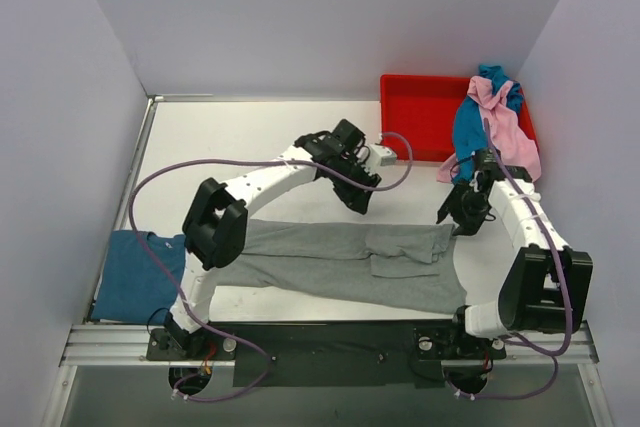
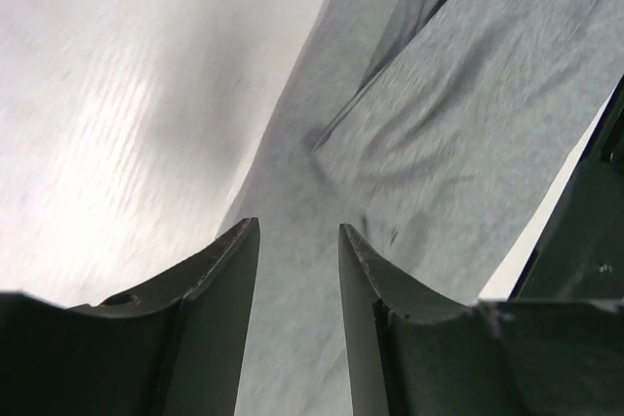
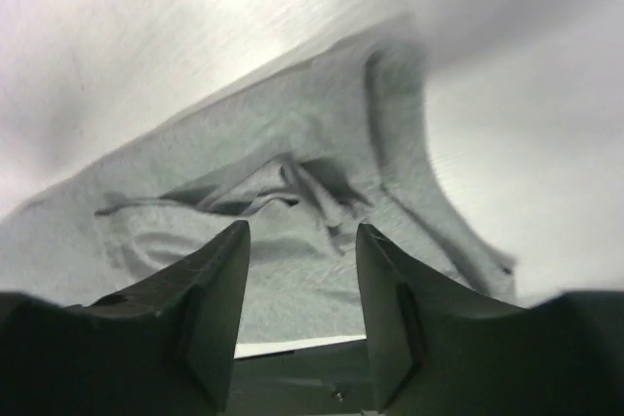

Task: Fold and stack the t-shirts
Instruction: Fold the other side of the tshirt into a rectangle, then rotate the tshirt 45 degrees

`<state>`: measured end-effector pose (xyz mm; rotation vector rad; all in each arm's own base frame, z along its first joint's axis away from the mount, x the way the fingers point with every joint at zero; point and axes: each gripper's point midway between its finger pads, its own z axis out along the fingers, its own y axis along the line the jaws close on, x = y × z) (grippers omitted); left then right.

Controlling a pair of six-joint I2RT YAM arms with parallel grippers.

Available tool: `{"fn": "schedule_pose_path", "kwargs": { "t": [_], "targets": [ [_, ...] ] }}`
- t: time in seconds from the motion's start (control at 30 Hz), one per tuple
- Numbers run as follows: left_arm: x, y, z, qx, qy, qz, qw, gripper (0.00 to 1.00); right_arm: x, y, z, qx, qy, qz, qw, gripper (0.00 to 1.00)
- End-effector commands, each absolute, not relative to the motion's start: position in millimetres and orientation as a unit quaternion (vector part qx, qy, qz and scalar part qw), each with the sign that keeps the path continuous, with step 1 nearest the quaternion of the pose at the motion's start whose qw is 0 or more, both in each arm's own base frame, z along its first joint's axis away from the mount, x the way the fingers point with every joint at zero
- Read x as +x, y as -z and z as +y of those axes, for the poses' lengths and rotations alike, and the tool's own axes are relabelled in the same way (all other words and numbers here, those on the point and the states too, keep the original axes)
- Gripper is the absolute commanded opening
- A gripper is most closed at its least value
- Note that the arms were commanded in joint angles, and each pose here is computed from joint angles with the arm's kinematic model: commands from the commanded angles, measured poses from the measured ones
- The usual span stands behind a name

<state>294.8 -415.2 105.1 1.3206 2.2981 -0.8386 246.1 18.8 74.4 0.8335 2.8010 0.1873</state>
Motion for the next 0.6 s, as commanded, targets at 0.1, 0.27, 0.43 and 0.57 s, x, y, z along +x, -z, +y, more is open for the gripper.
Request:
{"fn": "schedule_pose_path", "kwargs": {
  "t": [0.1, 0.27, 0.43, 0.57],
  "targets": [
    [348.6, -125.4, -267.6, 0.455, 0.170, 0.851, 0.198, 0.52, 247.8, -56.3, -22.6, 0.289, 0.005, 0.956, 0.049, 0.48],
    [369.9, -105.5, -148.3, 0.407, 0.056, 0.893, 0.184, 0.58, 262.9, -29.3, -16.5, 0.279, -0.016, 0.960, 0.007, 0.47],
    [379.9, -86.2, -45.7, 0.354, -0.004, 0.920, 0.167, 0.59, 271.5, -17.5, -7.4, 0.269, -0.038, 0.962, -0.008, 0.31],
    [366.2, -69.5, -31.6, 0.368, 0.023, 0.918, 0.145, 0.59, 281.4, -15.4, -3.3, 0.255, -0.042, 0.966, -0.011, 0.06]
  ]
}}
